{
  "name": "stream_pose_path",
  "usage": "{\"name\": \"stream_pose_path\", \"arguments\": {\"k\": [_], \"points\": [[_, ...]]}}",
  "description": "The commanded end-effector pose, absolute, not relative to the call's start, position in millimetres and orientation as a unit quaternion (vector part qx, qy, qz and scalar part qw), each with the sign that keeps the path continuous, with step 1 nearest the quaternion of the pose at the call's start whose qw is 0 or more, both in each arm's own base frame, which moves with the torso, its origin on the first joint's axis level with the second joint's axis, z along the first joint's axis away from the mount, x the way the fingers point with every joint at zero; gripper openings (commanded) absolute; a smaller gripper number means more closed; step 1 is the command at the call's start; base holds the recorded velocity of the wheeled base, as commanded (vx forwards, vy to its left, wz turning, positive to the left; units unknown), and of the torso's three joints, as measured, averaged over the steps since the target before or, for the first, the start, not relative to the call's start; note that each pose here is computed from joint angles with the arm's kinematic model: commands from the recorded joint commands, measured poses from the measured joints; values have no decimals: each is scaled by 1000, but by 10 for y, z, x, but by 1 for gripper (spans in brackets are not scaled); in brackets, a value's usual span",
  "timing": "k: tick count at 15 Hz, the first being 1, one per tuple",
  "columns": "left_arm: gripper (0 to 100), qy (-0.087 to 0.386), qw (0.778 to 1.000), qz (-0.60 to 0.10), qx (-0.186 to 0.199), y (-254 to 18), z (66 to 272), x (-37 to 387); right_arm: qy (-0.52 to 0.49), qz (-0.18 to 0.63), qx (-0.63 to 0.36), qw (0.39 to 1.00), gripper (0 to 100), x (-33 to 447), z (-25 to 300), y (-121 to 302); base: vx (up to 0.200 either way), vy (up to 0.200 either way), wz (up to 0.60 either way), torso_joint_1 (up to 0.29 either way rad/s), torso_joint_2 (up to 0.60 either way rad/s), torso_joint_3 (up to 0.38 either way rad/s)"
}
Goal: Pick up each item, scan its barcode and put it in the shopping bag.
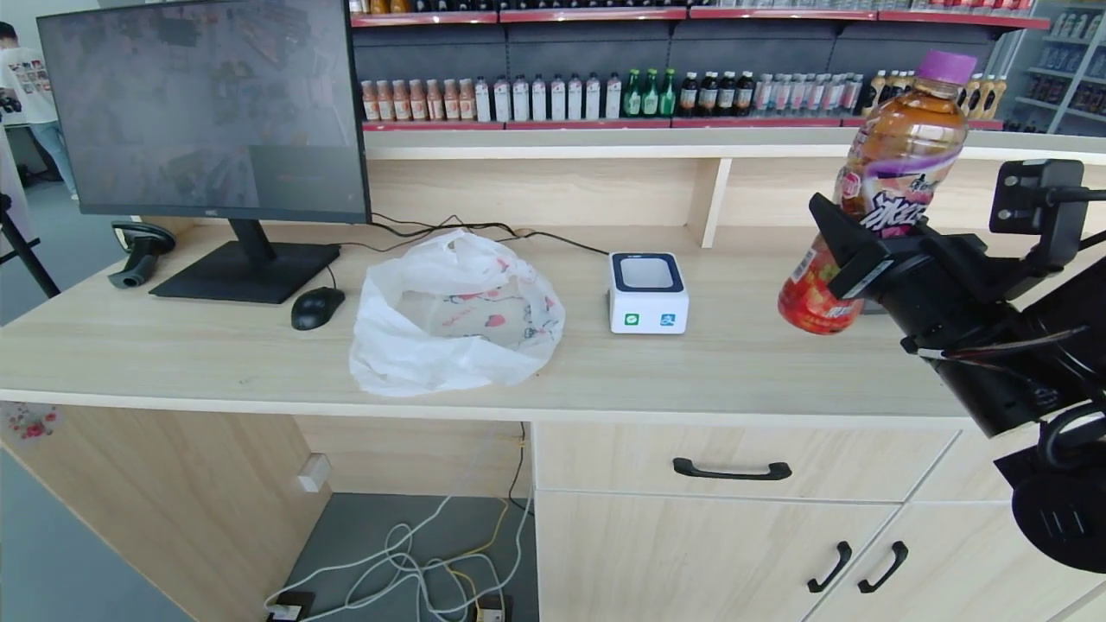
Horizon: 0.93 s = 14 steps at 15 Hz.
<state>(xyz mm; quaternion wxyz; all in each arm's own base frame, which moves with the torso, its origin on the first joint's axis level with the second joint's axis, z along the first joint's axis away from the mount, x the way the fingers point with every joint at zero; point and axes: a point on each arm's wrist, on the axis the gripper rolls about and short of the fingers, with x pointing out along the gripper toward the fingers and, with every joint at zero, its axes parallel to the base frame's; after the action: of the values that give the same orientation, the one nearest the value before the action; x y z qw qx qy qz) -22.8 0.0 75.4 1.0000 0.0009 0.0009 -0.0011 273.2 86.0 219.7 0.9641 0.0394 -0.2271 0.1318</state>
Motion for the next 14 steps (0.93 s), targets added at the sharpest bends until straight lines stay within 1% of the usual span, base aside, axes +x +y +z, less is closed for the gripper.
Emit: {"name": "stream_pose_path", "arguments": {"k": [1, 8, 11, 14], "points": [[100, 1, 1000, -2, 1, 0, 753, -228, -225, 135, 39, 964, 0, 2743, 2182, 875, 0, 0, 0, 0, 0, 0], [100, 1, 1000, -2, 0, 0, 753, -228, -225, 135, 39, 964, 0, 2773, 2176, 885, 0, 0, 0, 0, 0, 0], [100, 1, 1000, -2, 0, 0, 753, -228, -223, 136, 38, 965, 0, 2780, 2167, 883, 200, 0, 0, -1, 1, 2], [100, 1, 1000, -2, 0, 0, 753, -228, -228, 135, 39, 963, 0, 2791, 2188, 886, 0, 0, 0, 0, 0, 0]]}}
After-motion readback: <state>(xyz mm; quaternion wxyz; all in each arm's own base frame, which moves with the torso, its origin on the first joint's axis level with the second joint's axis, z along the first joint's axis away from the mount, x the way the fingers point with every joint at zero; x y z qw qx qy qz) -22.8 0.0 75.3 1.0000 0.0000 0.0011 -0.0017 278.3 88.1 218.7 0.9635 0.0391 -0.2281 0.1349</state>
